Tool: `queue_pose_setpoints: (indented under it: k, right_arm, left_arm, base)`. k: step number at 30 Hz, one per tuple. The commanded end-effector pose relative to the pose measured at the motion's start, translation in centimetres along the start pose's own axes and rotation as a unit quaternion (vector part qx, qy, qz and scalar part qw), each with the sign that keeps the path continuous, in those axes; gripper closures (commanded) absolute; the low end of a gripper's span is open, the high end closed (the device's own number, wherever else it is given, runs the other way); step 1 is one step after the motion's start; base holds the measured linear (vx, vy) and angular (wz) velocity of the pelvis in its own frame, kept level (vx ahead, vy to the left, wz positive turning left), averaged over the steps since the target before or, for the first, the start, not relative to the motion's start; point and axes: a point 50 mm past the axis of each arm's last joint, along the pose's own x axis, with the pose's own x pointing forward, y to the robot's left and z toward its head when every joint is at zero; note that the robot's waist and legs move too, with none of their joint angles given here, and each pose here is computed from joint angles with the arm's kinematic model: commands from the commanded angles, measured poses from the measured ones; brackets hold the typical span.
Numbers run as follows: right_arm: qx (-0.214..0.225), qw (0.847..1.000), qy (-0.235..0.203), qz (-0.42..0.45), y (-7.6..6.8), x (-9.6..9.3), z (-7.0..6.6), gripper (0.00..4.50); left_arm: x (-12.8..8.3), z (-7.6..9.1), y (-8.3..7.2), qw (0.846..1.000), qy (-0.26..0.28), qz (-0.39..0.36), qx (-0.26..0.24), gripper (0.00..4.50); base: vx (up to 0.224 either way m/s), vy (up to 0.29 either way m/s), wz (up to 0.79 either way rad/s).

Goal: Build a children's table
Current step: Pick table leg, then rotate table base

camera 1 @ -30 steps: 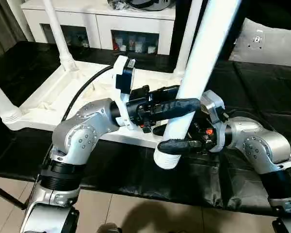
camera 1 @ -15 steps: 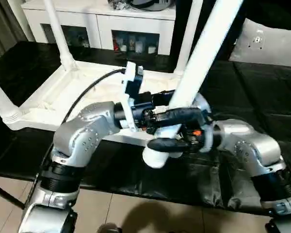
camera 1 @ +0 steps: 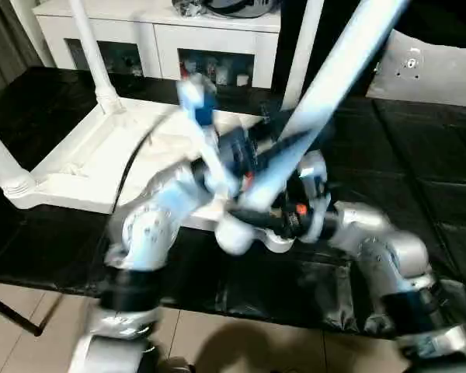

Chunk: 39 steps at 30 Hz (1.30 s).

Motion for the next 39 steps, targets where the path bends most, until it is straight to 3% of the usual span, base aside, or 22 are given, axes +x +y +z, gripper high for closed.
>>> queue_pose_setpoints:
  k: [1,4,6,7,9,10,12,14,15,17,18,19,23,28,39]
  right_arm:
    - [0.003,1.0,0.007,-0.03,0.0,-0.8,0.0,2.58]
    - [0.004,0.999,0.001,-0.037,0.2,-1.1,0.0,2.59]
    - [-0.001,0.998,-0.009,-0.066,0.3,-1.9,0.2,2.59]
    - [-0.009,0.994,-0.012,-0.11,-0.1,-2.5,0.3,2.59]
    - [-0.013,0.992,-0.012,-0.126,-0.2,-2.6,0.4,2.59]
    - [-0.029,0.985,-0.006,-0.172,-0.9,-3.0,0.4,2.59]
    - [-0.054,0.97,0.017,-0.237,-2.0,-3.8,0.1,2.59]
    - [-0.074,0.955,0.039,-0.283,-2.8,-4.4,-0.2,2.59]
    - [-0.075,0.954,0.041,-0.286,-2.9,-4.5,-0.2,2.59]
    - [-0.073,0.942,0.036,-0.326,-3.4,-5.0,-0.1,2.59]
    - [-0.073,0.942,0.036,-0.326,-3.4,-5.0,-0.1,2.59]
    - [-0.078,0.932,0.018,-0.354,-3.8,-5.3,0.3,2.59]
    - [-0.092,0.926,0.018,-0.366,-3.9,-5.4,0.3,2.59]
    - [-0.112,0.932,0.031,-0.344,-3.3,-4.9,-0.4,2.59]
    - [-0.116,0.943,0.032,-0.311,-2.9,-5.1,-0.2,2.59]
  left_arm:
    - [-1.0,0.6,1.3,0.998,-0.003,0.058,0.031,0.68]
    - [-1.5,0.6,1.6,0.996,0.009,0.071,0.051,0.68]
    - [-2.8,0.2,2.5,0.986,0.067,0.109,0.105,0.68]
    - [-4.1,-0.3,3.5,0.969,0.132,0.146,0.151,0.68]
    - [-4.4,-0.5,3.7,0.963,0.15,0.156,0.163,0.68]
    - [-5.4,-0.8,4.5,0.942,0.201,0.178,0.2,0.68]
    - [-6.7,-1.4,5.0,0.922,0.259,0.172,0.232,0.68]
    - [-7.8,-1.8,5.4,0.904,0.307,0.157,0.252,0.68]
    - [-7.9,-1.8,5.4,0.903,0.31,0.156,0.253,0.68]
    - [-8.8,-2.5,5.6,0.877,0.372,0.125,0.278,0.68]
    - [-8.8,-2.5,5.6,0.877,0.372,0.125,0.278,0.68]
    - [-9.7,-3.5,5.7,0.852,0.432,0.082,0.284,0.68]
    - [-10.4,-4.3,5.6,0.834,0.476,0.039,0.276,1.04]
    - [-11.4,-5.3,5.8,0.804,0.537,-0.024,0.254,1.46]
    - [-11.0,-5.8,8.3,0.782,0.563,-0.026,0.267,2.3]
  base:
    - [0.0,0.0,0.0]
    - [0.0,0.0,0.0]
    - [0.0,0.0,0.0]
    - [0.0,0.0,0.0]
    - [0.0,0.0,0.0]
    - [0.0,0.0,0.0]
    - [0.0,0.0,0.0]
    - [0.0,0.0,0.0]
    - [0.0,0.0,0.0]
    - [0.0,0.0,0.0]
    - [0.0,0.0,0.0]
    - [0.0,0.0,0.0]
    - [0.0,0.0,0.0]
    - [0.0,0.0,0.0]
    - [0.0,0.0,0.0]
